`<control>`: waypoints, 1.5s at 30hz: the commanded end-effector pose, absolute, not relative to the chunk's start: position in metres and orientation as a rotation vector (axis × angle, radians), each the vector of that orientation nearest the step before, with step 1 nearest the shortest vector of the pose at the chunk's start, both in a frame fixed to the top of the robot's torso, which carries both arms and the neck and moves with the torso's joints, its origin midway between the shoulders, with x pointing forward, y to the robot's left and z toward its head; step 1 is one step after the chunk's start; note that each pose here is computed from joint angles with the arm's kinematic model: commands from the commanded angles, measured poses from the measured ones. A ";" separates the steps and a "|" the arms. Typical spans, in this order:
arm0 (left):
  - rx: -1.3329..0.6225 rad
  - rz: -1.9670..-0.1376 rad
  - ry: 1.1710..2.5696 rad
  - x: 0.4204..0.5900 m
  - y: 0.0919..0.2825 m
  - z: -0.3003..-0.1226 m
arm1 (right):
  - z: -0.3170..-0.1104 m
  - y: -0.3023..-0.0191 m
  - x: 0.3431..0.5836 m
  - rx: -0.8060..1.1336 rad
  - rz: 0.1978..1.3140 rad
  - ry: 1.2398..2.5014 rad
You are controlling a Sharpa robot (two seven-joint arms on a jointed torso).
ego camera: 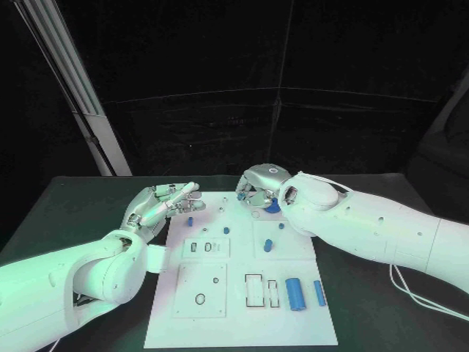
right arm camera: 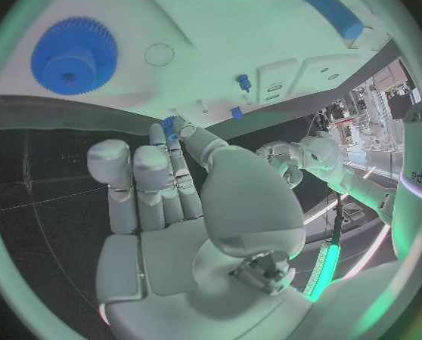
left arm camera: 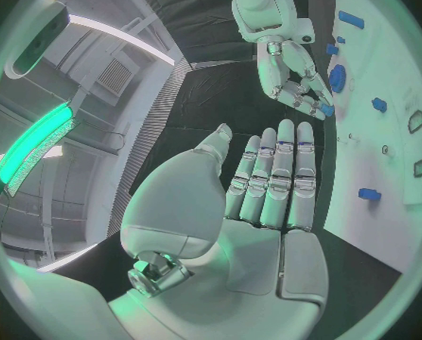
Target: Assemble the parts on the task board
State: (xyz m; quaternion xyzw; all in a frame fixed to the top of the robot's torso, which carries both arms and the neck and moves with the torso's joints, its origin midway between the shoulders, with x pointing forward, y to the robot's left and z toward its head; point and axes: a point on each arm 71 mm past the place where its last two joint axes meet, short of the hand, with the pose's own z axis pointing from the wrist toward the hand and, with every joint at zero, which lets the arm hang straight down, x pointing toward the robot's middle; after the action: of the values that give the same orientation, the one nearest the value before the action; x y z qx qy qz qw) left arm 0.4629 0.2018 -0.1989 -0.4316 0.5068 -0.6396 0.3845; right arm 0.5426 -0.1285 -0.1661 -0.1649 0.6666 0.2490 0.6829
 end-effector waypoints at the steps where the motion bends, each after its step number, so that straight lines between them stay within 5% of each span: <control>1: -1.087 -1.654 1.297 0.462 0.199 -0.197 | -0.163 -0.125 0.548 -0.328 0.562 1.459; 45: -1.082 -1.657 1.296 0.463 0.196 -0.194 | -0.179 -0.086 0.566 -0.371 0.531 1.560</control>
State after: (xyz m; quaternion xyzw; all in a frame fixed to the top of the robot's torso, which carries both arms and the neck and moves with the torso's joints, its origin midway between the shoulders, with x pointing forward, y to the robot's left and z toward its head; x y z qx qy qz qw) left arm 0.4630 0.1973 -0.1957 -0.4284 0.5078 -0.6435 0.3801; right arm 0.5658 -0.0877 -0.1788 -0.1553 0.6843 0.2434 0.6696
